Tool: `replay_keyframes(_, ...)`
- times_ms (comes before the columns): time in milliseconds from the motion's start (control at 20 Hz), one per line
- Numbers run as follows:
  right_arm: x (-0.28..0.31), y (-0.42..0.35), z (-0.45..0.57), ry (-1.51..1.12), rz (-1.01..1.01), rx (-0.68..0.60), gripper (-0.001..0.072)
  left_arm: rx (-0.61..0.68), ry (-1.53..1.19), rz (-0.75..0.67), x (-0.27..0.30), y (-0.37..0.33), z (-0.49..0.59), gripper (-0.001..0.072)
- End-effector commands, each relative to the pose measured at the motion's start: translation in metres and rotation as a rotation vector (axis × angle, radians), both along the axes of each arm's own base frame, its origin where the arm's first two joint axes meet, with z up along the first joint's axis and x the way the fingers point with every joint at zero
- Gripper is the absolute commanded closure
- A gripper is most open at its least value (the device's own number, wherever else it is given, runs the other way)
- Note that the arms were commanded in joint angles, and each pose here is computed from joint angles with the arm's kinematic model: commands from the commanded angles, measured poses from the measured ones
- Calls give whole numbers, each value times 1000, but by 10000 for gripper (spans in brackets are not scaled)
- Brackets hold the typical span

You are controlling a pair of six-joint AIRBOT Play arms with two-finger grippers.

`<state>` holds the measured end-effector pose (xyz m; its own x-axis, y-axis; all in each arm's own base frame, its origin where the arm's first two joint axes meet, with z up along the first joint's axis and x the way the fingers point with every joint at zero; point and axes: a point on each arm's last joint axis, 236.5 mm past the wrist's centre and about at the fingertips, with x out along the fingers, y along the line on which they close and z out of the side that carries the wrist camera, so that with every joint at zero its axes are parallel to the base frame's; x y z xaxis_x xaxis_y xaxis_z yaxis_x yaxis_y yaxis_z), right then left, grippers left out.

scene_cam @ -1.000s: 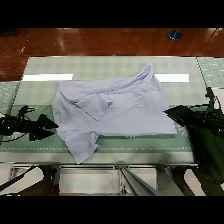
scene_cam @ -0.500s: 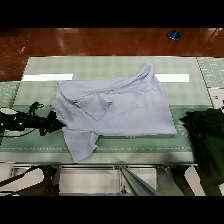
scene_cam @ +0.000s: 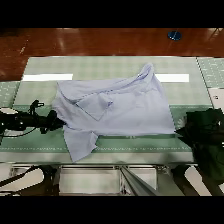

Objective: Fold the shirts.

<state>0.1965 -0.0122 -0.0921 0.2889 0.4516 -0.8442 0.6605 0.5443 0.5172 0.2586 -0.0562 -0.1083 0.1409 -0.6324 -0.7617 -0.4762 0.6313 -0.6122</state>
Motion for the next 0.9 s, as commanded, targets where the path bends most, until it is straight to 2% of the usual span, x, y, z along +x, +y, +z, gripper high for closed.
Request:
replay_keyframes(0,28,2,-7,-71,-61,74,306,-14,3,-5,-1,-3,2,688)
replay_keyframes(200,46,26,-24,-49,13,102,322,-15,4,-3,-1,-3,2,688)
replay_keyframes(300,77,40,-12,-114,71,91,465,-11,-7,-3,3,-1,5,688)
replay_keyframes(350,94,47,1,-174,155,64,665,-6,-20,-2,8,1,8,688)
replay_keyframes(400,110,54,19,-239,235,42,690,-2,-31,12,17,4,15,689)
replay_keyframes(500,146,68,66,-354,347,13,691,24,-124,16,49,15,48,689)
replay_keyframes(650,204,77,175,-578,436,-70,691,79,-403,8,112,31,149,689)
replay_keyframes(750,227,76,256,-722,482,-184,691,135,-650,14,144,38,245,689)
replay_keyframes(850,230,71,330,-835,516,-311,691,221,-874,6,152,41,340,689)
